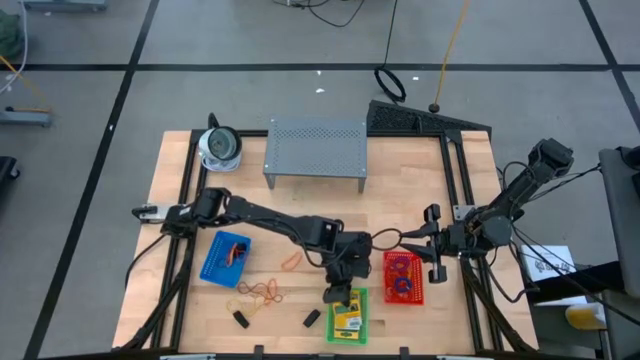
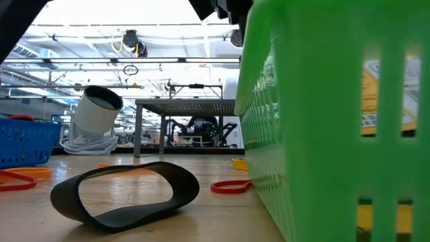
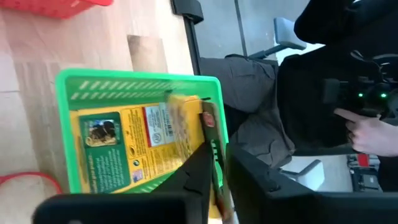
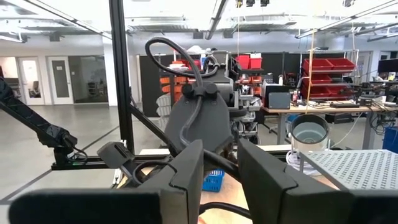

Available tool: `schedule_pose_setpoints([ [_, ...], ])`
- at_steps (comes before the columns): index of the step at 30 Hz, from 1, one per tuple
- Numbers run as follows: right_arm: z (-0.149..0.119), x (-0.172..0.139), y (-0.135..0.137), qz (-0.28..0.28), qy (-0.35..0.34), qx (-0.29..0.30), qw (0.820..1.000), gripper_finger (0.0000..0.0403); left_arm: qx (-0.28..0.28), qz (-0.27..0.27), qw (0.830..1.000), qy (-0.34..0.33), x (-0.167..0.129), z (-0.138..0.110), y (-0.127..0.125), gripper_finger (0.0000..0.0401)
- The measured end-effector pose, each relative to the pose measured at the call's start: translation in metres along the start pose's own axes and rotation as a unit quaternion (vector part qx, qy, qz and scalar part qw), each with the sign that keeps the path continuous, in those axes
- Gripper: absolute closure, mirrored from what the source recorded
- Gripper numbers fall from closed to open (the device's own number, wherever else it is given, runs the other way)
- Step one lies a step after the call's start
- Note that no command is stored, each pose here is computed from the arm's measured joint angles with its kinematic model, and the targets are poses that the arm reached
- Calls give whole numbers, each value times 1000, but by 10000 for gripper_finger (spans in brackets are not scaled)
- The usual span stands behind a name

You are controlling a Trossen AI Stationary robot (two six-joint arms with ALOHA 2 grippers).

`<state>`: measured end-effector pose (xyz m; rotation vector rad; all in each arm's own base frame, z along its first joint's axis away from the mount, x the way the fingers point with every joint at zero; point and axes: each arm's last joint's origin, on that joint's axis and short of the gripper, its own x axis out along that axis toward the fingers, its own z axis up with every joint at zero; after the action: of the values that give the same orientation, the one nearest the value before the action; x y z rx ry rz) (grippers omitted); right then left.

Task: Pick & Place Office Desk Supplies
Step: Put the yellow crayon box into the green bin

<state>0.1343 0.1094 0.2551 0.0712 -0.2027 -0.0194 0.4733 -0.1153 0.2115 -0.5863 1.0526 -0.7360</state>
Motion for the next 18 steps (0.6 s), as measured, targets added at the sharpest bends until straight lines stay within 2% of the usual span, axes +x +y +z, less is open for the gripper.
schedule_pose_setpoints([
  [10,0,0,0,0,0,0,1000,314,2,25,1000,-4,6,-2,-4,276],
  [18,0,0,0,0,0,0,1000,314,11,51,999,-8,13,-5,-10,257],
])
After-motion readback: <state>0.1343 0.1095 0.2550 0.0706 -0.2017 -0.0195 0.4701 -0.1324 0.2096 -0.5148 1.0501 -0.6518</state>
